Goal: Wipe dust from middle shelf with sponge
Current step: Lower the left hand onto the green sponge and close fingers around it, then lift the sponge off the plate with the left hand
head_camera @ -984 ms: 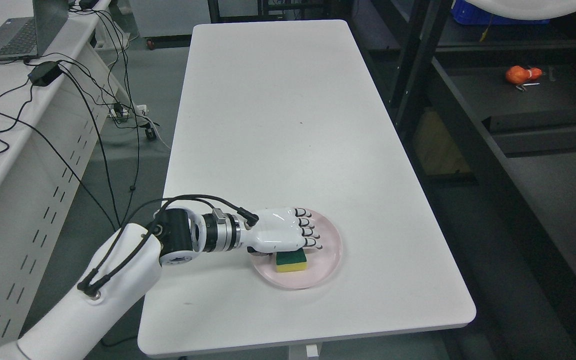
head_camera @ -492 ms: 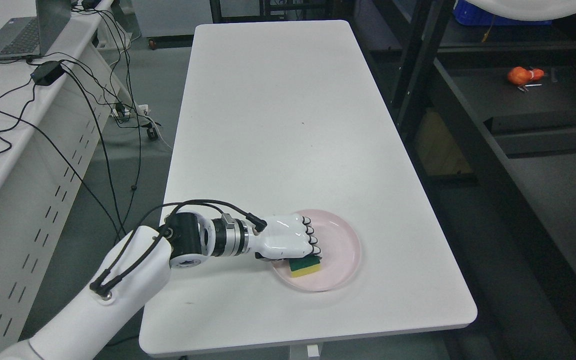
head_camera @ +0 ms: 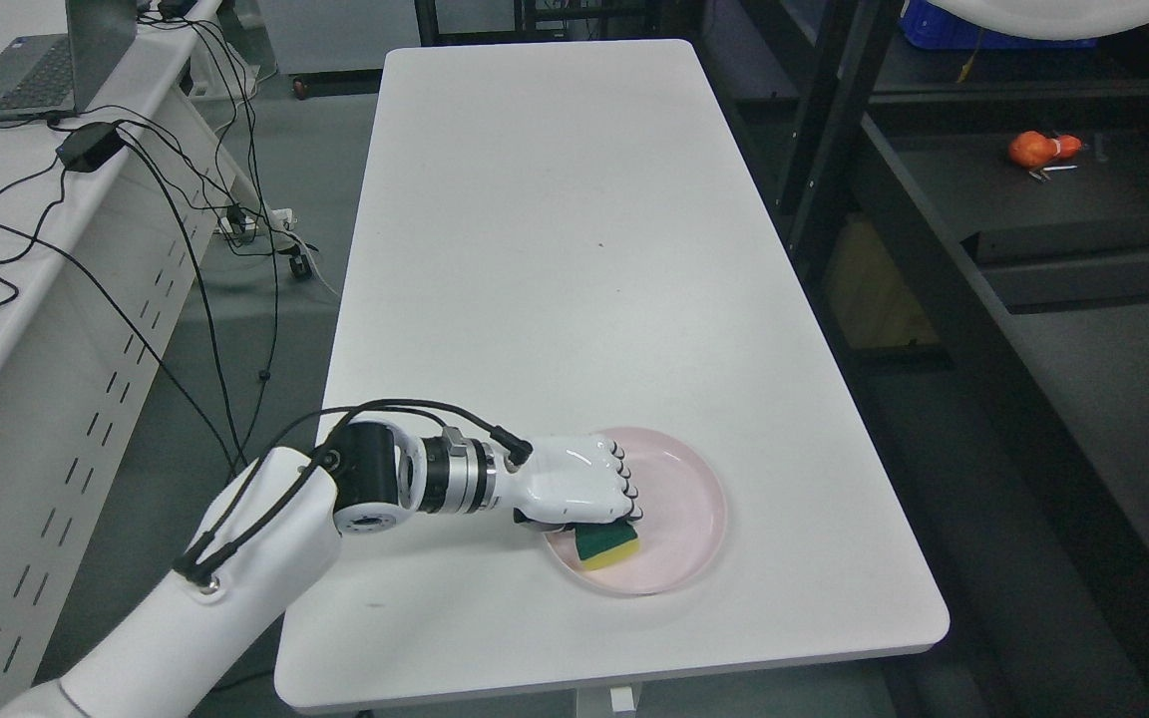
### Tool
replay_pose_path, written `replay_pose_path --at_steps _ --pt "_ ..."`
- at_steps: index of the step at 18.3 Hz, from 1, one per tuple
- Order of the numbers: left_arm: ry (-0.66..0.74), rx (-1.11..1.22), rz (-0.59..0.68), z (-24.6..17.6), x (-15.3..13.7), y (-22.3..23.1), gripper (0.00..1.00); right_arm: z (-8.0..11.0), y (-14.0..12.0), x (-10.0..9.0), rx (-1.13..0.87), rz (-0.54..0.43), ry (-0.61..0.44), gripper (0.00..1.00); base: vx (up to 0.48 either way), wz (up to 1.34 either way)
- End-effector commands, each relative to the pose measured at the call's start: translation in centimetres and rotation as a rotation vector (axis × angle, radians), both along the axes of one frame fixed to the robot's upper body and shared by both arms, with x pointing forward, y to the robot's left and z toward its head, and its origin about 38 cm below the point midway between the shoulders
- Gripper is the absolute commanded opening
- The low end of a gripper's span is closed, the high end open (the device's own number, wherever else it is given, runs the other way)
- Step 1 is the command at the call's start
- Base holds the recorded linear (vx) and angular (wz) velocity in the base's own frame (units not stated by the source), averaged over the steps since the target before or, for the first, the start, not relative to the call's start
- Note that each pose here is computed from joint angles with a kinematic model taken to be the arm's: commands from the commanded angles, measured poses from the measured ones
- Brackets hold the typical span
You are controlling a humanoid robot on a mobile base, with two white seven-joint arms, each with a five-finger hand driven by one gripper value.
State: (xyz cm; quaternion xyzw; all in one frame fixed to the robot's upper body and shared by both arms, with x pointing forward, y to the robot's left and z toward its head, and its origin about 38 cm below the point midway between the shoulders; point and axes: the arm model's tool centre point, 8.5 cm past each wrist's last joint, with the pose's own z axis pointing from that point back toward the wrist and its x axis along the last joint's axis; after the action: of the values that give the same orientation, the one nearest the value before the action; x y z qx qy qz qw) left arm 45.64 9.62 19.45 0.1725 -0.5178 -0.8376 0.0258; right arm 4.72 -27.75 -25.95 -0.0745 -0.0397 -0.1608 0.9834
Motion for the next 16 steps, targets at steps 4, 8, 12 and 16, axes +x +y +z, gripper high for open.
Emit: replay_pose_path --at_steps 4,8,12,16 --pt "-0.037 -0.275 0.128 8.7 1.2 7.8 0.00 0.1 -1.0 -0.1 0.004 -0.005 0.051 1.00 0.000 0.00" --pt "-0.061 -0.525 0.086 13.7 -0.5 10.4 0.00 0.1 -1.0 -0.1 0.006 -0.004 0.050 1.00 0.000 0.00" --pt "-0.072 -0.888 0.029 17.8 -2.0 14.2 0.00 0.1 -1.0 -0.1 0.006 -0.004 0.050 1.00 0.000 0.00" --pt "-0.057 -1.116 0.037 17.6 -3.5 18.0 0.00 0.1 -1.0 -0.1 0.006 -0.004 0.050 1.00 0.000 0.00"
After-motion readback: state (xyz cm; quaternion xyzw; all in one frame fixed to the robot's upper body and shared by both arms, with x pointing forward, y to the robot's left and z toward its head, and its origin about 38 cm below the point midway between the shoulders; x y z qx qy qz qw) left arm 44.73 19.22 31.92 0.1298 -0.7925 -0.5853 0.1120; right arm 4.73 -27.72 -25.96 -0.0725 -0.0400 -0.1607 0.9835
